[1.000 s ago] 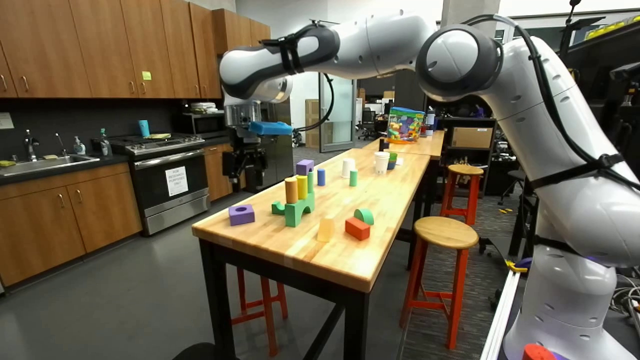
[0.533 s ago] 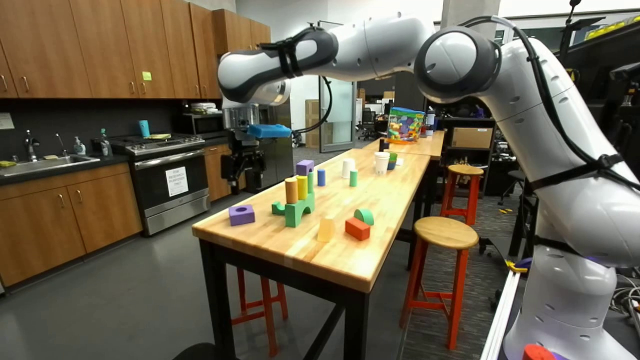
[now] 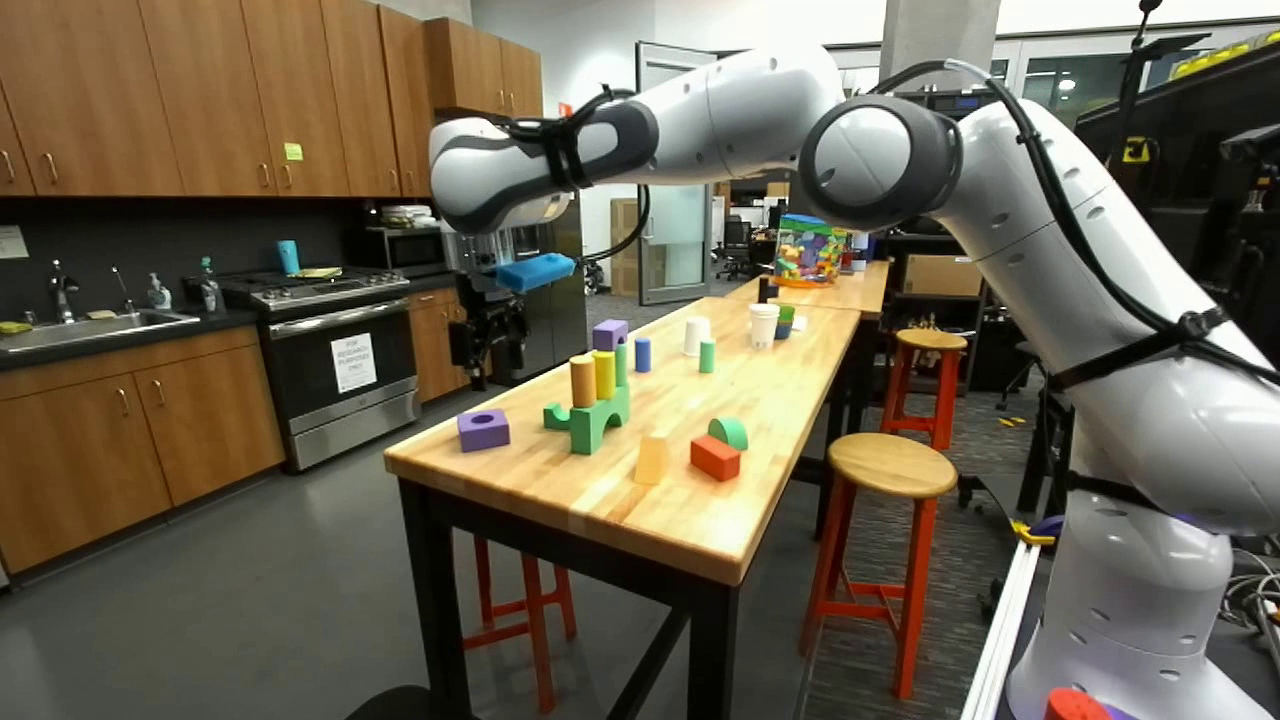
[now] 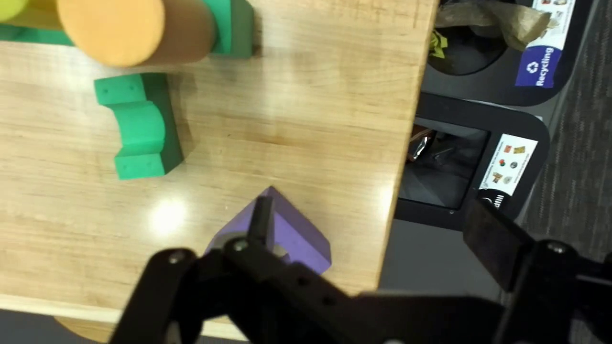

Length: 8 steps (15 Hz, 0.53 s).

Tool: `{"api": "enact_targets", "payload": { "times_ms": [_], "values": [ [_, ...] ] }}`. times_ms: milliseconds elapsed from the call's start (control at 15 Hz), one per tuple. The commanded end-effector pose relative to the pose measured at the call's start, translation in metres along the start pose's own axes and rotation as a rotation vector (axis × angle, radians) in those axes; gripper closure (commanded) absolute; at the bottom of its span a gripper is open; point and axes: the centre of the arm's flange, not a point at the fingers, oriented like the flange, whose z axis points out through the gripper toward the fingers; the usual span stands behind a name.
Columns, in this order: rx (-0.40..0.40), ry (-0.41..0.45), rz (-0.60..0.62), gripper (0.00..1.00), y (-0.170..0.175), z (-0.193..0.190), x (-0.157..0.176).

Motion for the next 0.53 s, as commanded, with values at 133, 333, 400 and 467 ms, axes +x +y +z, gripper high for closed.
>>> {"api": "enact_targets", "payload": {
  "times_ms": [133, 333, 400, 467],
  "values": [
    [-0.051, 0.01, 0.025, 0.0, 0.045, 0.015, 0.033],
    [-0.061, 0.02, 0.052, 0.0, 0.065, 0.019, 0.037],
    [-0.065, 0.027, 0.055, 0.0, 0.07, 0.017, 0.037],
    [-0.075, 0.029, 0.061, 0.0, 0.075, 0.018, 0.038]
  ]
}}
